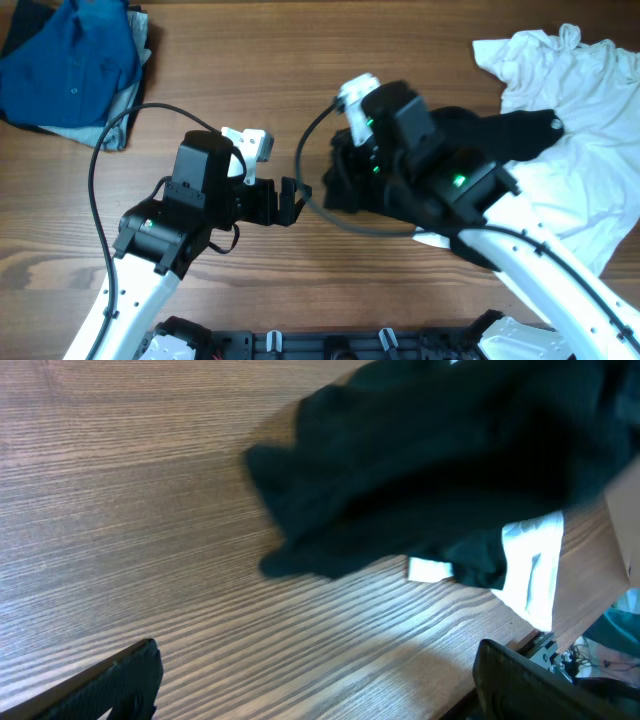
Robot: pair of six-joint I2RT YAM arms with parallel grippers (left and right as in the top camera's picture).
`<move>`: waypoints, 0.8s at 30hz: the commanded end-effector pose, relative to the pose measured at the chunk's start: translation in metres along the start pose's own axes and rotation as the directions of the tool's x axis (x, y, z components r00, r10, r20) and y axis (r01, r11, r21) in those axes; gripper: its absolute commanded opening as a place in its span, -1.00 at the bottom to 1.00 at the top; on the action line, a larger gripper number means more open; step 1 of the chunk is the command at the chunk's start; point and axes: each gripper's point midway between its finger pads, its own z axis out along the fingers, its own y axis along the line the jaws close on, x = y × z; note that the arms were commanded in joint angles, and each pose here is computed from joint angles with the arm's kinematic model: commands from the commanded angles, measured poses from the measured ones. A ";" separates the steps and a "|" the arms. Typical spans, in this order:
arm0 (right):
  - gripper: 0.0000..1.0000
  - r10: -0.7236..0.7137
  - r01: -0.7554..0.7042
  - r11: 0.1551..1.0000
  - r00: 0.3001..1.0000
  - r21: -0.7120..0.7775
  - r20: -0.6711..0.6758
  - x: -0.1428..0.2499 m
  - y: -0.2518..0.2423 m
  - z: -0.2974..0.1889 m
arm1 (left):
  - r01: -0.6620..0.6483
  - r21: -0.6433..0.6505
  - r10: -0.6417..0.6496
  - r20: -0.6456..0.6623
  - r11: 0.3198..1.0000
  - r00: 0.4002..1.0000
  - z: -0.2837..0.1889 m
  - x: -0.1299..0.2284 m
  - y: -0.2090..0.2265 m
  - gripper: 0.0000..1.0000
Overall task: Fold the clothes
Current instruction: 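Drag the black garment leftward with the right gripper toward the left gripper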
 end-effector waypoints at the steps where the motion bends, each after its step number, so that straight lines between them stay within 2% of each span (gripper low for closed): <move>1: -0.92 -0.087 0.088 0.996 0.996 -0.032 0.024 -0.002 0.025 -0.005 | 0.002 0.004 -0.002 0.008 1.000 1.000 -0.001 -0.003 -0.003 1.00; 18: -0.91 -0.087 0.086 0.996 0.995 -0.026 -0.039 0.013 0.024 -0.009 | 0.001 0.004 -0.001 0.009 1.000 1.000 -0.001 -0.003 -0.003 1.00; 24: -0.91 -0.114 0.108 0.991 0.991 -0.078 -0.070 0.022 0.036 -0.008 | 0.001 0.004 -0.001 0.009 1.000 1.000 -0.001 -0.003 -0.003 1.00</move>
